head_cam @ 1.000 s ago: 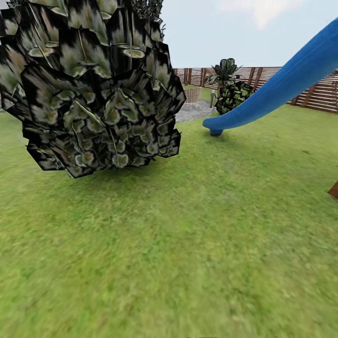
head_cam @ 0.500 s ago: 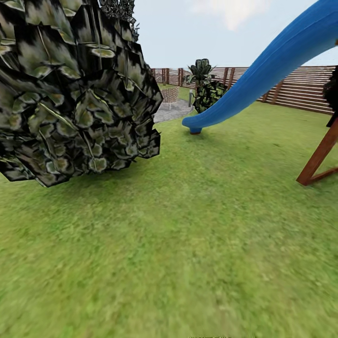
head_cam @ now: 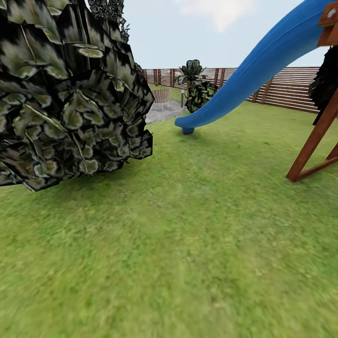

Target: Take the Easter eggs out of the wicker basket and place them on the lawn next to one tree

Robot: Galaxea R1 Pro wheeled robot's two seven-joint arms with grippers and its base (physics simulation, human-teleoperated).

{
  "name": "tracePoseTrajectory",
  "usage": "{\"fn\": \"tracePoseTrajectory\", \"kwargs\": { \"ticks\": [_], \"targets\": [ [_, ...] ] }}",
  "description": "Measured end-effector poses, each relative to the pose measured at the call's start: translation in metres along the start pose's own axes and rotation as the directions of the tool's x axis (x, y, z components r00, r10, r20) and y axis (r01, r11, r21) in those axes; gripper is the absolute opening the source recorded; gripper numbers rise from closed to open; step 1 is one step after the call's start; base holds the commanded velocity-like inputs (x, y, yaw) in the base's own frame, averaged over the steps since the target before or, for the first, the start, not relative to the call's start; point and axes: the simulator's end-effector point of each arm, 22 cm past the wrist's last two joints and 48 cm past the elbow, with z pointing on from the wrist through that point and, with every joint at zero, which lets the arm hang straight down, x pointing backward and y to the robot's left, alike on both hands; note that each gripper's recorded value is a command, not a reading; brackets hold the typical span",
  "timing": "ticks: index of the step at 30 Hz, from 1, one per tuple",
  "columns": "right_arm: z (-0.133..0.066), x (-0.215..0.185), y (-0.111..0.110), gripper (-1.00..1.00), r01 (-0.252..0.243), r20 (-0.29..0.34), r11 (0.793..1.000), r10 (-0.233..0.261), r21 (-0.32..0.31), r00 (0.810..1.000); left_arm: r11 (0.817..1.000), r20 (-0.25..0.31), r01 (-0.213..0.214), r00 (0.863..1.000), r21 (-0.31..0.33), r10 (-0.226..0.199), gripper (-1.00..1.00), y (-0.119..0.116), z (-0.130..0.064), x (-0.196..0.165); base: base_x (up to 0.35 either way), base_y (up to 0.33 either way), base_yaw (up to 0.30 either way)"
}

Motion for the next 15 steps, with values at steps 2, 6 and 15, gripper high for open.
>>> {"fn": "tracePoseTrajectory", "kwargs": {
  "ticks": [2,6,15],
  "targets": [
    [0.005,-0.023,0.0,1.0,-0.001,0.046,1.0,0.001,0.0,0.999,1.0,0.047,0.002,0.999,-0.004,-0.001,1.0,0.0,0.003,-0.027,0.0,0.0,0.0],
    [0.007,-0.11,-0.002,1.0,-0.004,0.219,1.0,0.003,0.004,0.976,1.0,0.199,0.004,0.98,-0.009,-0.002,1.0,0.002,0.001,-0.108,0.0,0.0,0.0],
    [-0.031,-0.277,-0.001,1.0,-0.009,0.526,1.0,0.007,0.001,0.85,0.942,0.308,0.336,0.895,0.008,-0.322,1.0,0.093,-0.042,-0.308,0.0,0.0,0.0]
  ]
}}
